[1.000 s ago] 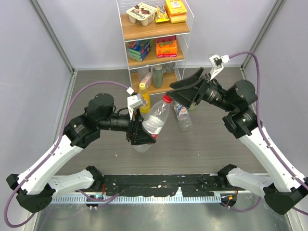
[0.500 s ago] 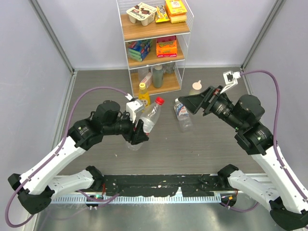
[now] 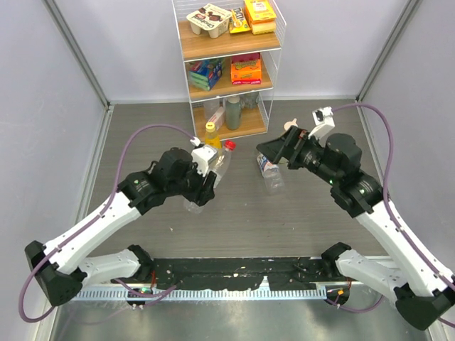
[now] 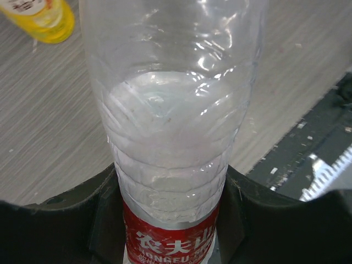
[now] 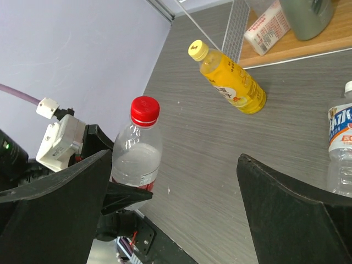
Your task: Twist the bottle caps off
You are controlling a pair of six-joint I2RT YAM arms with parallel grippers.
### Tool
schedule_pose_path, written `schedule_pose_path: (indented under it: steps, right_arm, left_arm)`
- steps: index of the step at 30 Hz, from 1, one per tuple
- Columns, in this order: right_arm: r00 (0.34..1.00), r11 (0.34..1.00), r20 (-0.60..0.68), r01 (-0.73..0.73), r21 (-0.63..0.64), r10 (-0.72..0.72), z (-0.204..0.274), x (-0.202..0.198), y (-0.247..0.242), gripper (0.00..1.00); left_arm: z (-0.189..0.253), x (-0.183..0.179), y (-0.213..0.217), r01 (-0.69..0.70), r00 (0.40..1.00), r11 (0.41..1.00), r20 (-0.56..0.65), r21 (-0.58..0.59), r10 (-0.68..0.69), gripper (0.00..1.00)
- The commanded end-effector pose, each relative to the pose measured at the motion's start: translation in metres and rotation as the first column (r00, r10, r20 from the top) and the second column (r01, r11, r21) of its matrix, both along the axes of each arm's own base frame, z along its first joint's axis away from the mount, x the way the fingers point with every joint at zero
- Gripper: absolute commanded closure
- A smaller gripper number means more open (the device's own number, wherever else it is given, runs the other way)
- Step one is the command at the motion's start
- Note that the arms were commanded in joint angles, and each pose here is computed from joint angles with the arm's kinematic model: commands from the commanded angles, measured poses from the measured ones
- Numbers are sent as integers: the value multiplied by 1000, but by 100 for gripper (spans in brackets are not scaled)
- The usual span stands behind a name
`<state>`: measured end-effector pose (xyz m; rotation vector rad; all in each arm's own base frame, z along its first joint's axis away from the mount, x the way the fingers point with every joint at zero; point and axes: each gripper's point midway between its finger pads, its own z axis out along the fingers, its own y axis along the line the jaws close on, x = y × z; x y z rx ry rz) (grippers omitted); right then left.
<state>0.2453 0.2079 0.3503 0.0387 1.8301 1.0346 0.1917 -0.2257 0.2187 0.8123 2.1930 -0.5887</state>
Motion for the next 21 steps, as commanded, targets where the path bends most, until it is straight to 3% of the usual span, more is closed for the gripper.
schedule_pose_path:
  steps: [1,11,21]
  right_arm:
    - [998,1000,56,3,18,-4,26,23,13,0]
    - [996,993,18,-92,76,91,-2,59,56,0]
    - [984,973,17,-177,148,177,-2,66,79,9]
  left_arm:
    - [-8,35,12,-130,989,985,91,110,120,100]
    - [16,55,15,-195,973,970,153,143,173,100]
    - [-5,52,30,-247,963,953,157,173,221,100]
